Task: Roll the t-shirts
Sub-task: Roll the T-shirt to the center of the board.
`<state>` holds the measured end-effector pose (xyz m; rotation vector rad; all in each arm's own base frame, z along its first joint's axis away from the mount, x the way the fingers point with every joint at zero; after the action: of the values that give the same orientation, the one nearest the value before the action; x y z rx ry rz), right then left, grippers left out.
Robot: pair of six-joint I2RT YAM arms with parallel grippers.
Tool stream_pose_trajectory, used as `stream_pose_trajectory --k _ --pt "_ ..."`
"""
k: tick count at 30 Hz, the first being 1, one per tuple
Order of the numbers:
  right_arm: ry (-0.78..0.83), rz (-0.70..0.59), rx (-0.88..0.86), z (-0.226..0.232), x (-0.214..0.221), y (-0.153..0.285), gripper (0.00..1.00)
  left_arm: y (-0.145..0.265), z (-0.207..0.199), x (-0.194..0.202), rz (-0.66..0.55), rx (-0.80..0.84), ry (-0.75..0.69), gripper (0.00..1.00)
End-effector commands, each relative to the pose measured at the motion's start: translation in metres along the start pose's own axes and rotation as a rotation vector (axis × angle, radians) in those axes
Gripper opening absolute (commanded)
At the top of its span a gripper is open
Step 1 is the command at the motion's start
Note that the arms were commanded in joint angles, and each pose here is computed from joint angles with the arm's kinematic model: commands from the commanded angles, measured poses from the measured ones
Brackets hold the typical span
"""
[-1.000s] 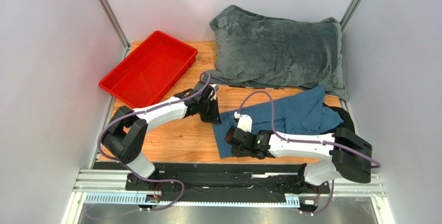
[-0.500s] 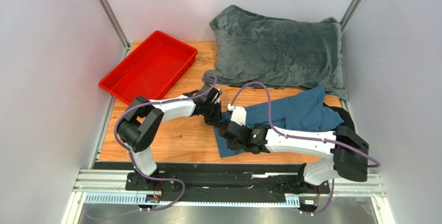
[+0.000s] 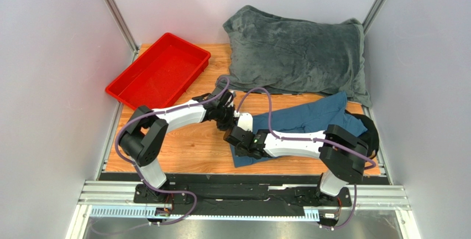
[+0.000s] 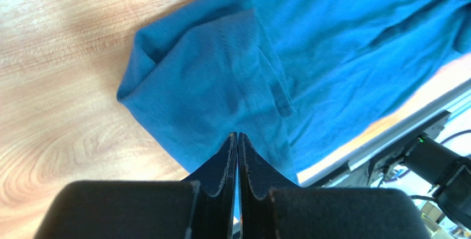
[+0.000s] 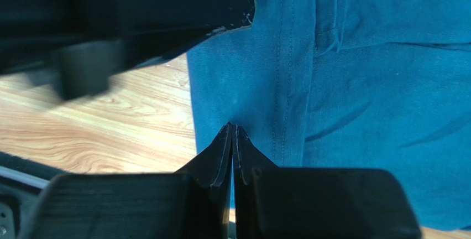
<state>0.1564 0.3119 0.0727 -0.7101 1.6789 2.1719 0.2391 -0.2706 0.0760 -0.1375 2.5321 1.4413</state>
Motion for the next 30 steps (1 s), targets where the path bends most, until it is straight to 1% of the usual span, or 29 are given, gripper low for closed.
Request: stream_pose_trajectory --k 1,5,9,13,17,23,24,30 --pt "-0.024 -0.02 -0.037 0.006 0.0 -0.01 0.05 0.025 -0.018 -0.008 -0.053 0.055 -0.033 0.1" --pt "-0.029 -0.008 -0.039 0.003 0.005 -0.01 0.03 0.023 -0.02 0.005 -0.032 0.069 -0.02 0.1" --pt "-0.043 -0.035 -0.054 0.002 -0.002 0.002 0.03 0.009 -0.015 0.014 0.003 0.06 -0.011 0.1" --pt "-0.06 -0.063 -0.081 0.002 -0.013 0.022 0.03 -0.005 -0.009 0.014 0.023 0.029 -0.003 0.09" --pt "-0.065 -0.073 -0.094 -0.002 -0.013 0.037 0.03 -0.016 -0.005 0.015 0.042 0.008 0.006 0.08" --pt "-0.06 -0.027 -0.106 -0.008 0.011 0.032 0.04 -0.012 -0.005 0.011 0.025 -0.005 0.001 0.08" --pt "-0.05 0.003 -0.099 -0.01 0.021 0.026 0.04 -0.01 -0.006 0.011 0.024 -0.006 0.001 0.08" --pt "-0.043 0.075 -0.072 -0.012 0.049 0.006 0.02 -0.008 -0.008 0.009 0.022 -0.005 -0.006 0.09"
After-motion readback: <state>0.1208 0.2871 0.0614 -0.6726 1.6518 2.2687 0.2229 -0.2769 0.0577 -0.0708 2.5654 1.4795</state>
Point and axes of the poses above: each gripper's point midway between its finger pads, its own y axis back along the fingers, its own z axis along the line the jaws close on, x = y × z, the point moved 4 cm from there along y, back along the fingers
